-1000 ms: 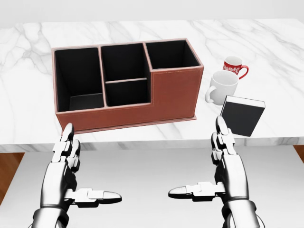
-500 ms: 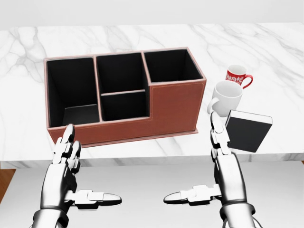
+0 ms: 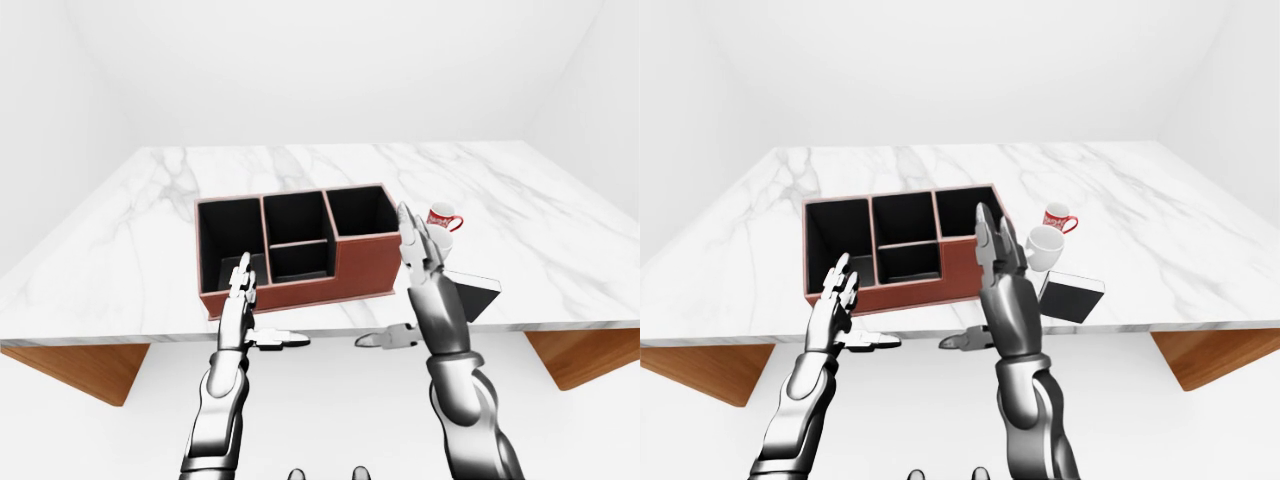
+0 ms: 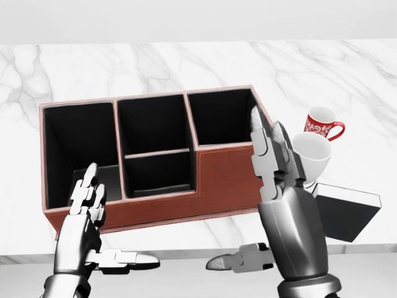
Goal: Pick up the book and place it in the right compartment of the caddy.
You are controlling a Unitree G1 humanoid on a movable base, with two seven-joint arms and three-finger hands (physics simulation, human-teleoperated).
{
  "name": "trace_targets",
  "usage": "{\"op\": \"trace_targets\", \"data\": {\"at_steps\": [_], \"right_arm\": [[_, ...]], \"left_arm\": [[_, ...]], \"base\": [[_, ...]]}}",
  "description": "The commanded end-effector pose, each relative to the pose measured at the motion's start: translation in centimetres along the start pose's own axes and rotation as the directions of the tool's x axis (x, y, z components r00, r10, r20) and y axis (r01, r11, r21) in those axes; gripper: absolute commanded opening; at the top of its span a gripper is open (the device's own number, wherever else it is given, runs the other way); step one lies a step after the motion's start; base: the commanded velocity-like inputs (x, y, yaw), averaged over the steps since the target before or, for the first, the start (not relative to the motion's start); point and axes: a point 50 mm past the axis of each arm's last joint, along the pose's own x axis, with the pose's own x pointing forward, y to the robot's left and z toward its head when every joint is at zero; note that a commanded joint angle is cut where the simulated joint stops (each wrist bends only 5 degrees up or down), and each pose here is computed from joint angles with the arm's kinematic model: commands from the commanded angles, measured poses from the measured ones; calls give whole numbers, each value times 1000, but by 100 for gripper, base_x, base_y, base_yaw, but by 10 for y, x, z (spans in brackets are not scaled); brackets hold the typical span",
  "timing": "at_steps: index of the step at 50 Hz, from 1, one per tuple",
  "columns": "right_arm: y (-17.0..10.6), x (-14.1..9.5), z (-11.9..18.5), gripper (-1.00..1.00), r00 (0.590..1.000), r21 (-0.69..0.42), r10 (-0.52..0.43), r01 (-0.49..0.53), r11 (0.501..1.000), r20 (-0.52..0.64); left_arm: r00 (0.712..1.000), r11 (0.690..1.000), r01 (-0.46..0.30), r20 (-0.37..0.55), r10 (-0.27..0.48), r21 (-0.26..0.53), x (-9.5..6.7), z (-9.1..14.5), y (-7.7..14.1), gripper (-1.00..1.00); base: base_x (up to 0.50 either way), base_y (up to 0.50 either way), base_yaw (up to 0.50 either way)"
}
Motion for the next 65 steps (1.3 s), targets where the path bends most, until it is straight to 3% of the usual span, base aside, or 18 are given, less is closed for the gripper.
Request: {"op": "trace_targets", "data": {"at_steps": [1, 5, 11, 21, 30, 34, 46, 52, 65], "right_arm": [[-9, -6, 32, 100, 995, -236, -12, 36, 971, 102], [-9, -7, 39, 100, 995, -366, 21, 17, 930, 98], [-14, -10, 50, 100, 995, -471, 21, 30, 882, 102], [-14, -8, 35, 100, 999, -539, 1, 19, 842, 37], [-18, -7, 19, 100, 999, -554, -26, 10, 832, -20], [-21, -7, 12, 100, 997, -613, -42, -1, 790, -57], [-23, -13, -6, 100, 989, -609, -36, -58, 791, -141], [-26, -16, -22, 100, 974, -633, -33, -120, 765, -224], [-36, -36, -47, 100, 939, -610, -67, -164, 776, -337]], "left_arm": [[1000, 1000, 1, -1, -1, 0, -1, -1, 0, 100], [1000, 1000, 2, -1, -2, 1, -1, -1, 0, 100], [1000, 1000, 3, -2, -3, 2, -1, -3, 0, 100], [1000, 1000, 4, -1, -4, 1, -1, -3, -1, 100], [1000, 1000, 5, -3, -5, 0, -1, -1, -1, 100], [1000, 1000, 4, -3, -4, -2, 0, -3, -1, 100], [1000, 1000, 3, -4, -3, -3, -1, -2, -1, 100], [1000, 1000, 3, -4, -3, -4, -1, -3, 0, 100], [1000, 1000, 2, -3, -2, -6, -1, -2, 0, 100]], "base": [[0, 0, 0], [0, 0, 0], [0, 0, 0], [0, 0, 0], [0, 0, 0], [0, 0, 0], [11, 0, 0], [49, 0, 0], [3, 0, 0]]}}
